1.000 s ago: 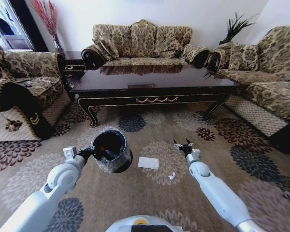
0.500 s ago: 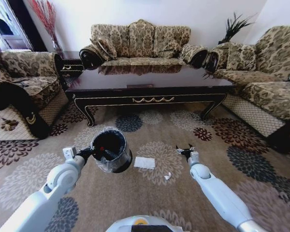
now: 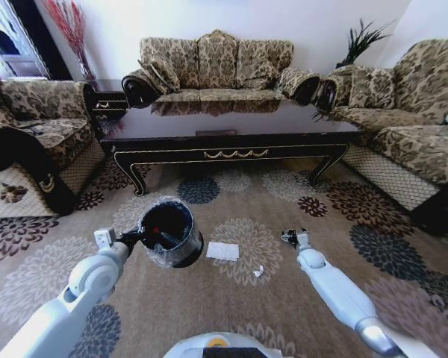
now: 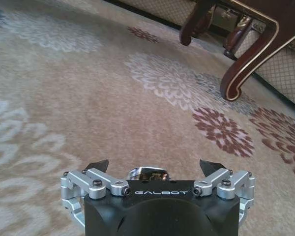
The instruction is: Move to the front of the table and pick up the trash from the floor, then place it into the trash bin.
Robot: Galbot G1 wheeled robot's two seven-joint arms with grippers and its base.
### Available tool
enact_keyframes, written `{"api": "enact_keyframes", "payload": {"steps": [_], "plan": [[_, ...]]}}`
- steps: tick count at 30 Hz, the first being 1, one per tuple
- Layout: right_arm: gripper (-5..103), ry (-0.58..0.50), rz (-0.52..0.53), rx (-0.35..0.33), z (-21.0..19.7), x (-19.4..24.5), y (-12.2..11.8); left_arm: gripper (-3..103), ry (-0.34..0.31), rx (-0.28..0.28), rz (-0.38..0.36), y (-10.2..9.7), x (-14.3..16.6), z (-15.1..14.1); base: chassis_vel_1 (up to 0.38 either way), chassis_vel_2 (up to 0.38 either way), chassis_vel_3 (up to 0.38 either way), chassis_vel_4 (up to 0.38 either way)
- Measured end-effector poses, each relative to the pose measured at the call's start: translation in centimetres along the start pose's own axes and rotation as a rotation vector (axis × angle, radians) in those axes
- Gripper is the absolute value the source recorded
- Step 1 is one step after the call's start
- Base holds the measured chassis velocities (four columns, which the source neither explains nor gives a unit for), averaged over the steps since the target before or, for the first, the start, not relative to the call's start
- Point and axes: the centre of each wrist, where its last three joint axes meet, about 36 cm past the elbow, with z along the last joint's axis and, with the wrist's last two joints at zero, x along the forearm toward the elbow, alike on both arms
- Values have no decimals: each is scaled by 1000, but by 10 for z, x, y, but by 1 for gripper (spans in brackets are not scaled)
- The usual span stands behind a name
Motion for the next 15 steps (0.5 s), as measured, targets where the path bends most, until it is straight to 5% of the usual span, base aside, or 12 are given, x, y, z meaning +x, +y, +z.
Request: {"api": "enact_keyframes", "payload": {"steps": [7,15], "plan": [[100,24,-5,-40,5,-17,-9,4,-1,-1,-2,0,2,1,0,0,0,0],[100,64,-50,-99,15,-25,14,4,-2,-1,-2,0,3,1,0,0,0,0]]}}
